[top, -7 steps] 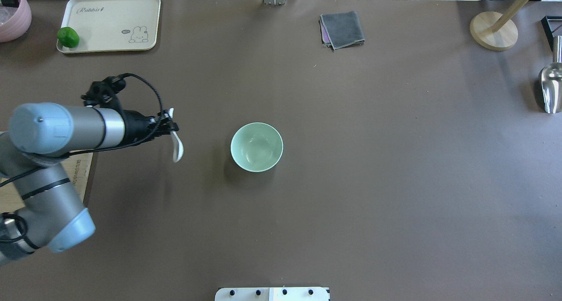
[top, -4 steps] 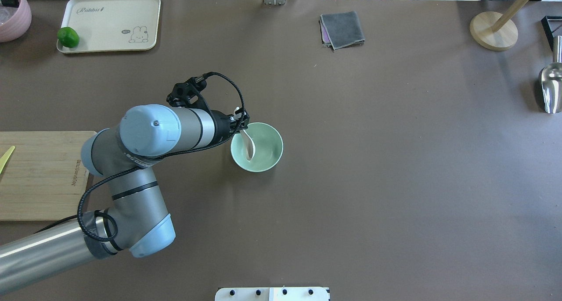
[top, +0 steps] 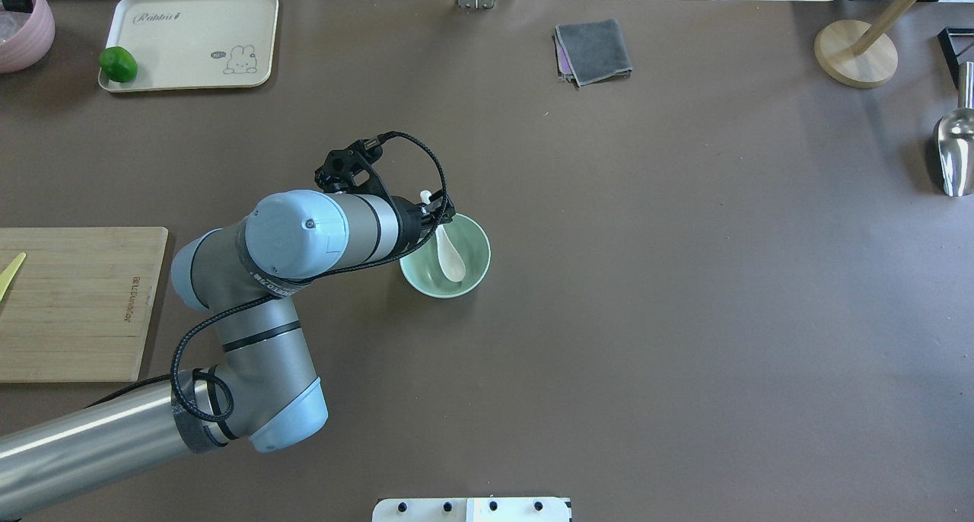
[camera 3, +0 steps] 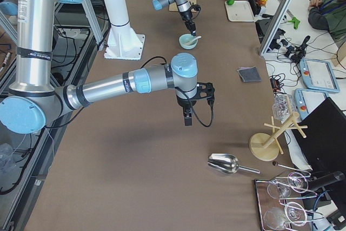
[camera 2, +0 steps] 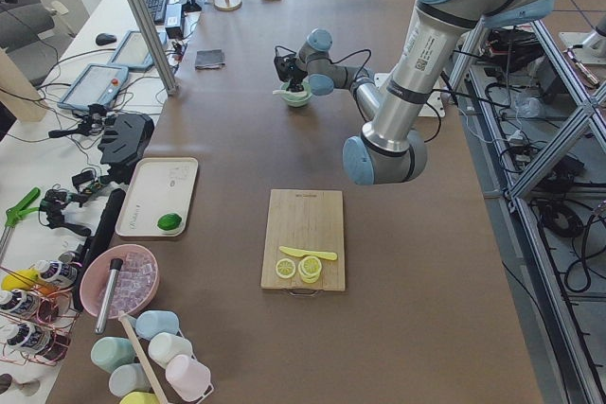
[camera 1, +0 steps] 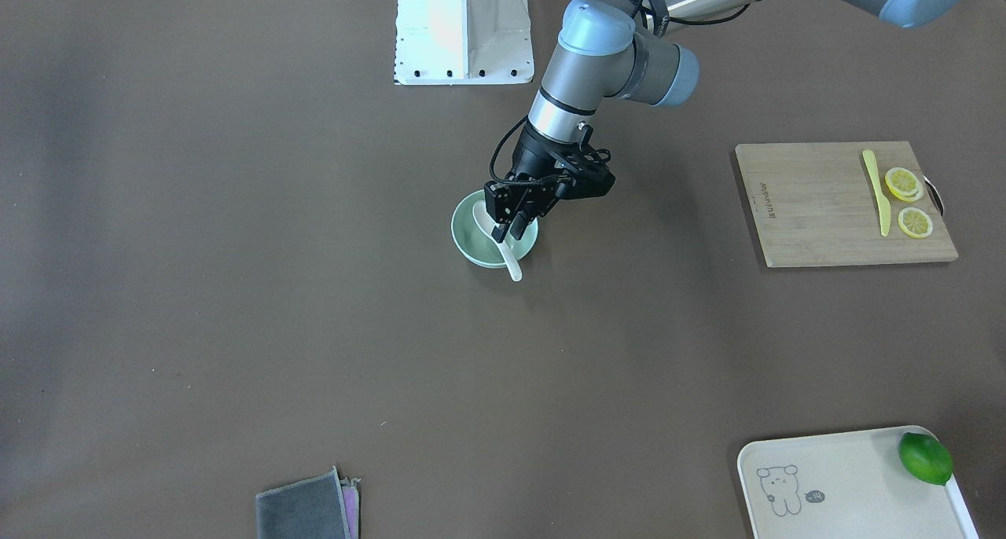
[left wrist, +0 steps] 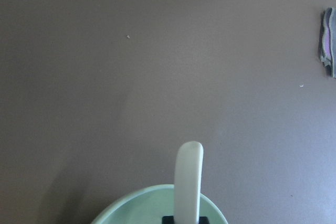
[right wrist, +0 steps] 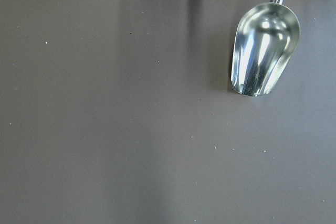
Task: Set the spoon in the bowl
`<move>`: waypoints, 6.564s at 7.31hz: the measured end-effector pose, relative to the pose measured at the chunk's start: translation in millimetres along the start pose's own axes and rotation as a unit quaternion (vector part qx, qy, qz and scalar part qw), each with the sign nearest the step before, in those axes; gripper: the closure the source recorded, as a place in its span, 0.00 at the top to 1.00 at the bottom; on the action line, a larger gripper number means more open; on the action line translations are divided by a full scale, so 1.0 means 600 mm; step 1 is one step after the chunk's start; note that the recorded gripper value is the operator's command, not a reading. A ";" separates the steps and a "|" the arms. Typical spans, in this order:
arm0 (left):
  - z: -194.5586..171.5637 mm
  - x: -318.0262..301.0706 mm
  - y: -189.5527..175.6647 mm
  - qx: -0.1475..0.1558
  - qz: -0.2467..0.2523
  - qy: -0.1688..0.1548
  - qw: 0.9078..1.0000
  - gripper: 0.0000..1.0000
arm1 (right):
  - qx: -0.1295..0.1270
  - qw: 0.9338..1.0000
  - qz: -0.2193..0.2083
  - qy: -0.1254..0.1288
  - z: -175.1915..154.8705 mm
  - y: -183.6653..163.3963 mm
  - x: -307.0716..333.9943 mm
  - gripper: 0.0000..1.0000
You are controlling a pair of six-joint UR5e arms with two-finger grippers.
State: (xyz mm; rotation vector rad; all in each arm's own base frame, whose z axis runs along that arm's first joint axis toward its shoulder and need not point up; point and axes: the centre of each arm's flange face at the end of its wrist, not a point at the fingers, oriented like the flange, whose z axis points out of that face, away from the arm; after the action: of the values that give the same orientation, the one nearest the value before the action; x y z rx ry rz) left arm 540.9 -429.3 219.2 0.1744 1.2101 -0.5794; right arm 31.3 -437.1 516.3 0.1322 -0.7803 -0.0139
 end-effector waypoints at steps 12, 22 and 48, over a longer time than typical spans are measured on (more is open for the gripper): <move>-0.483 -0.313 -0.423 -0.150 0.376 -0.291 0.867 0.98 | -0.049 0.998 0.049 0.012 0.056 0.082 0.071 1.00; -0.577 -0.827 -0.569 -0.149 0.379 -0.177 0.896 0.98 | -0.055 0.997 0.057 0.011 0.066 0.088 0.081 1.00; -0.594 -0.848 -0.592 -0.125 0.330 -0.163 0.921 0.98 | -0.066 0.996 0.065 0.008 0.082 0.092 0.095 1.00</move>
State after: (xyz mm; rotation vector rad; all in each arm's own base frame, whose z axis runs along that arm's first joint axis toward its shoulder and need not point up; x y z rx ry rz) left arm -51.9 -410.0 619.4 0.2433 0.8157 0.1393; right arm 35.1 -391.3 597.8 -0.0446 -0.7683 0.0591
